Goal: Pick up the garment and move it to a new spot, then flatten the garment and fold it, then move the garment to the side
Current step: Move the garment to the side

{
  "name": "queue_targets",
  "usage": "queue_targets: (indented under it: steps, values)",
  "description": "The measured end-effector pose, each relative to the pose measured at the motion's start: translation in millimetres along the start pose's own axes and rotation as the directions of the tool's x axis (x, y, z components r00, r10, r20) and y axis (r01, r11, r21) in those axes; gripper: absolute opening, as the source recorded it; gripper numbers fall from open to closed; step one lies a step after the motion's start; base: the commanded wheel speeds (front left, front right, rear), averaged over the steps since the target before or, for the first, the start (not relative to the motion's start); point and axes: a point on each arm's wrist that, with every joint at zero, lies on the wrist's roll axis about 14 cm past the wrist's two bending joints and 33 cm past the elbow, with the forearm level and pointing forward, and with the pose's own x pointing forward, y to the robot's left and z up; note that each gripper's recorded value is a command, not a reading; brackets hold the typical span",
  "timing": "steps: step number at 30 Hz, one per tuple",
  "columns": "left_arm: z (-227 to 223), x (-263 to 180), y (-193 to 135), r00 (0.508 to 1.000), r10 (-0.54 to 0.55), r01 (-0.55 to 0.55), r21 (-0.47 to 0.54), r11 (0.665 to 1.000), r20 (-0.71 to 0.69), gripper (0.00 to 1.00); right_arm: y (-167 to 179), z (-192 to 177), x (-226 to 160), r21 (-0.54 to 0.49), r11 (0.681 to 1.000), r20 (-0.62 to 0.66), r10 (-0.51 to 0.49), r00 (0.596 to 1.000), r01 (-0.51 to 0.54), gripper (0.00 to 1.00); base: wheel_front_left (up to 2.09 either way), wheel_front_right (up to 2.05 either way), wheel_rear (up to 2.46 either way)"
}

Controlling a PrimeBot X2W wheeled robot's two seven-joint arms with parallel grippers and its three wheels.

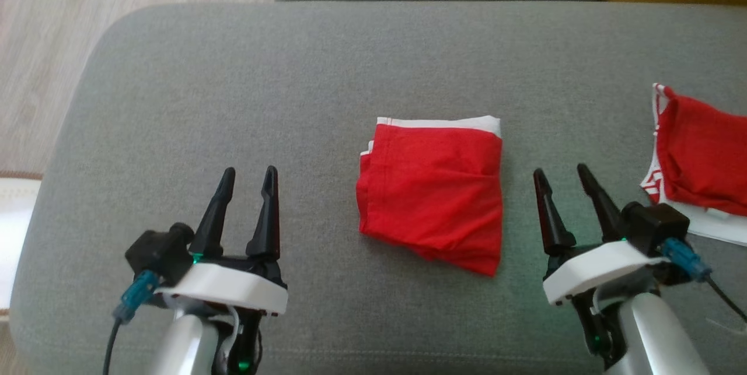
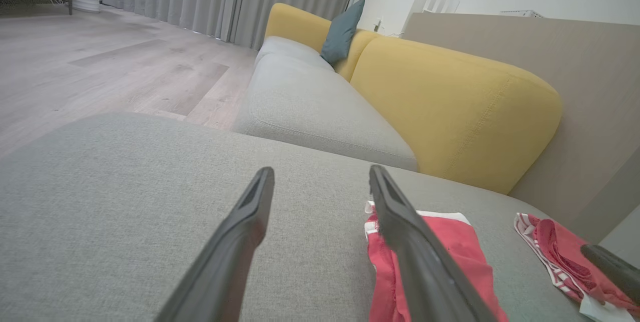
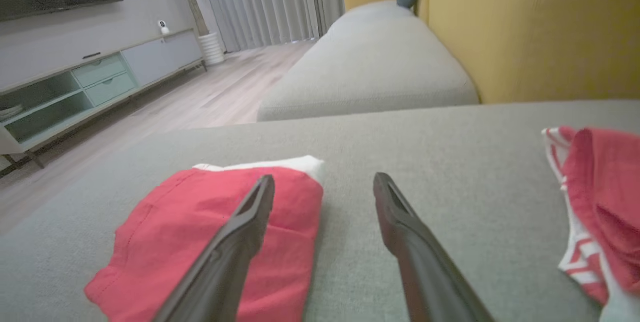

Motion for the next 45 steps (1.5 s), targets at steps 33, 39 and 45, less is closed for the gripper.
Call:
queue_targets:
  steps: [33, 39, 45]
  values:
    - [-31.6, 18.8, 23.1, 0.995, 0.04, -0.039, 0.011, 0.999, -0.089, 1.0, 39.2, -114.1, 51.0, 0.121, 0.986, -0.385, 0.152, 0.91, -0.113, 0.0, 0.0, 0.0, 0.0]
    - [-30.6, 26.4, 8.0, 0.997, -0.008, 0.008, 0.003, 1.0, -0.081, 1.0, 4.0, -95.4, 50.3, -0.088, 0.989, -0.343, 0.08, 0.936, -0.117, 0.0, 0.0, 0.0, 0.0]
    - [-32.7, 36.7, -12.4, 0.995, -0.07, 0.069, -0.014, 0.997, -0.078, 1.0, -60.0, -50.0, 47.6, -0.347, 0.934, -0.27, -0.013, 0.963, -0.084, 0.0, 0.0, 0.0, 0.0]
